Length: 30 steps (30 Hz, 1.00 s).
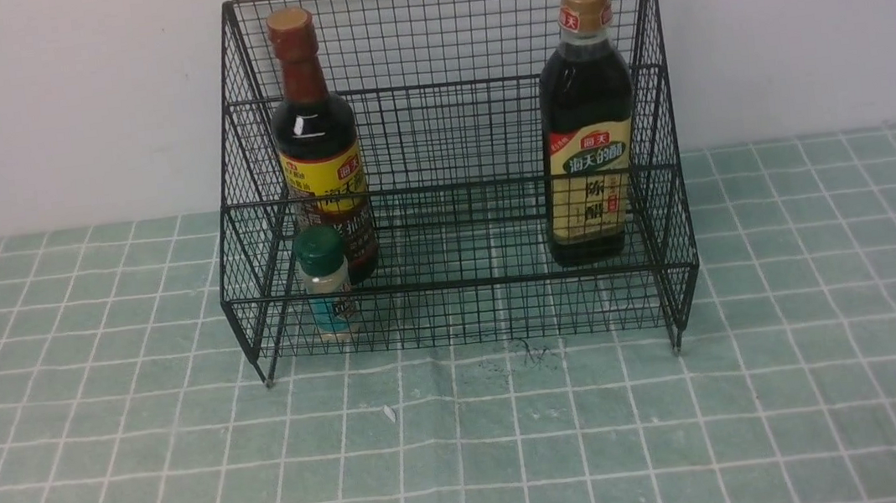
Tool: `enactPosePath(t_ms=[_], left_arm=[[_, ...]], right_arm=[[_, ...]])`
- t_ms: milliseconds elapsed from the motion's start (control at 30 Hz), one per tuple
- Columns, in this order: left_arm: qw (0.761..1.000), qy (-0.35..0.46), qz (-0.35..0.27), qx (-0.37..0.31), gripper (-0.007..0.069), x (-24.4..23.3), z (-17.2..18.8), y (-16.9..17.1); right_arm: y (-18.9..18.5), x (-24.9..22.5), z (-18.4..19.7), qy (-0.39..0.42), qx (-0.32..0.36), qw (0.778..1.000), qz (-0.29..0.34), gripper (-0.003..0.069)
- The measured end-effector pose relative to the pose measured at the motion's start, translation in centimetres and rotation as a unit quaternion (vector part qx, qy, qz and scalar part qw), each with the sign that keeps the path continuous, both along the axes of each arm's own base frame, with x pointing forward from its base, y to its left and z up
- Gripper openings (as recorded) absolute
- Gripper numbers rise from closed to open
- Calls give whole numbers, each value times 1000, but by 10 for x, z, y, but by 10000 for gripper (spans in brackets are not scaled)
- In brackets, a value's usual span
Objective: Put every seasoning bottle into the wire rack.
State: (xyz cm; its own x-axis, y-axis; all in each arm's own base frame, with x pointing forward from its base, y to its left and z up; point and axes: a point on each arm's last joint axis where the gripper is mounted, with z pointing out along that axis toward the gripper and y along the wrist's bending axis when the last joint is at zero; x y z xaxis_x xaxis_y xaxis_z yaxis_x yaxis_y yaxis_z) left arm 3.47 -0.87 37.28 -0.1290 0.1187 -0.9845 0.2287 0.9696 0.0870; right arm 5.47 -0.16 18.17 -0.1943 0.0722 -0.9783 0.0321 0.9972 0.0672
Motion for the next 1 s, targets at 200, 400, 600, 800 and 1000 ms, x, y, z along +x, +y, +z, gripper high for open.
enactPosePath(t_ms=[200, 400, 600, 800, 1000], left_arm=[[997, -45, 58, -4, -6, 7, -81, 4], [996, -7, 91, 3, -6, 16, -163, 7], [994, 50, 92, 9, -6, 19, -198, 7], [993, 71, 91, 12, -6, 18, -201, 7], [993, 72, 91, 12, -6, 18, -202, 7]], right_arm=[[0, 0, 0, 0, 0, 1000, 0, -15], [0, 0, 0, 0, 0, 1000, 0, -15], [0, 0, 0, 0, -10, 1000, 2, -15], [0, 0, 0, 0, -13, 1000, 3, -15], [0, 0, 0, 0, -14, 1000, 3, -15]])
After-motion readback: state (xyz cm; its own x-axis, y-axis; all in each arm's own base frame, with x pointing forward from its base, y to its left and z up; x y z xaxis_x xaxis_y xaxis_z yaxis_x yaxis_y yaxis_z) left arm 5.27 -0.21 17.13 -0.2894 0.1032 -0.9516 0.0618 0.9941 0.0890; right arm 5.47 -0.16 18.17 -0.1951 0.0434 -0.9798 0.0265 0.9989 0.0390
